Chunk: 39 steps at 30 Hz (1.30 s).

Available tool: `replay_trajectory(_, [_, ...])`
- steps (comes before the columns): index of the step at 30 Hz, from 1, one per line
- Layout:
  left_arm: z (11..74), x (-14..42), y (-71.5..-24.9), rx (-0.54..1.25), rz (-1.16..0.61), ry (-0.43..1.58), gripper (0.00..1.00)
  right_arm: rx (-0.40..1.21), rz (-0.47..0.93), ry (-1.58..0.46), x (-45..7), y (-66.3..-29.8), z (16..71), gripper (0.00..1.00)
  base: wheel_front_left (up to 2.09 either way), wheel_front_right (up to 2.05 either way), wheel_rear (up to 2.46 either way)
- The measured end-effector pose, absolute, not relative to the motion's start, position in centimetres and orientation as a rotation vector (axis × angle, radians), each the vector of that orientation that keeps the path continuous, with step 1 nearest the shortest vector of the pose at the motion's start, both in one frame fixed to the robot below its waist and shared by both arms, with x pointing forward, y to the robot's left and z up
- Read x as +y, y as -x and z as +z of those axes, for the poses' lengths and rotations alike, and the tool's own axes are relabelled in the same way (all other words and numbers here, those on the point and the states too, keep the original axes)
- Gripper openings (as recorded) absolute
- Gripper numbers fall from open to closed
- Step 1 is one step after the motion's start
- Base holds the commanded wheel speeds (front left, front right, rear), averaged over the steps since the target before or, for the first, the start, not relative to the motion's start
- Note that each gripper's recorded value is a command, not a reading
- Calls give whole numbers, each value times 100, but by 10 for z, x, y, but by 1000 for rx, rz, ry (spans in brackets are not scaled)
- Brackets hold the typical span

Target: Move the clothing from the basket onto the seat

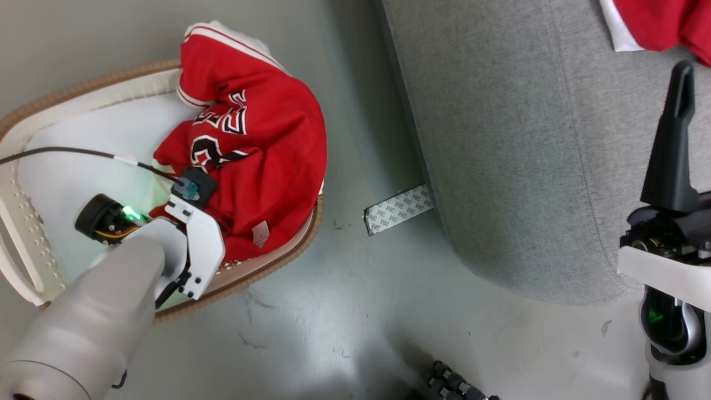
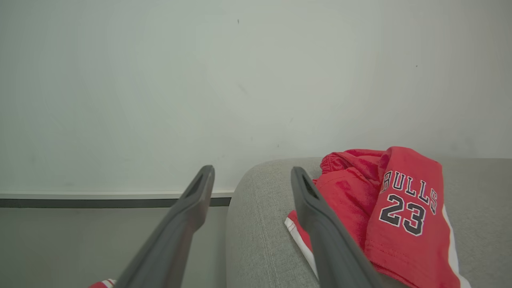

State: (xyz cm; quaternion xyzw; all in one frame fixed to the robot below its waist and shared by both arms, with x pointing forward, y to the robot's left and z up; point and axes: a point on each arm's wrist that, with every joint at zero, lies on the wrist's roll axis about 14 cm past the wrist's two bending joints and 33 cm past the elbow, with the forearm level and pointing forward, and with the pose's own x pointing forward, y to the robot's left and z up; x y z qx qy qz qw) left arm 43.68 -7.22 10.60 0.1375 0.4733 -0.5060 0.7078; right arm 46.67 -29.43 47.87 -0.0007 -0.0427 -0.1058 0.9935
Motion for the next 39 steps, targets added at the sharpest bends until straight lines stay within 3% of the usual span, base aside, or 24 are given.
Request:
replay_trajectory(8, [144,-93,-453,927,-1138,-234,0,-148,-192,2,-291,-468,506,100,0,0,0])
replay_trajectory(20, [275,-141,-447,635,-1180,-53,0,-259,-191,44,-287,-443,559,100,0,0,0])
replay_trajectory(39, [478,-123,-444,218,-1032,131,0,-330,-125,-79,-251,-391,586,100,0,0,0])
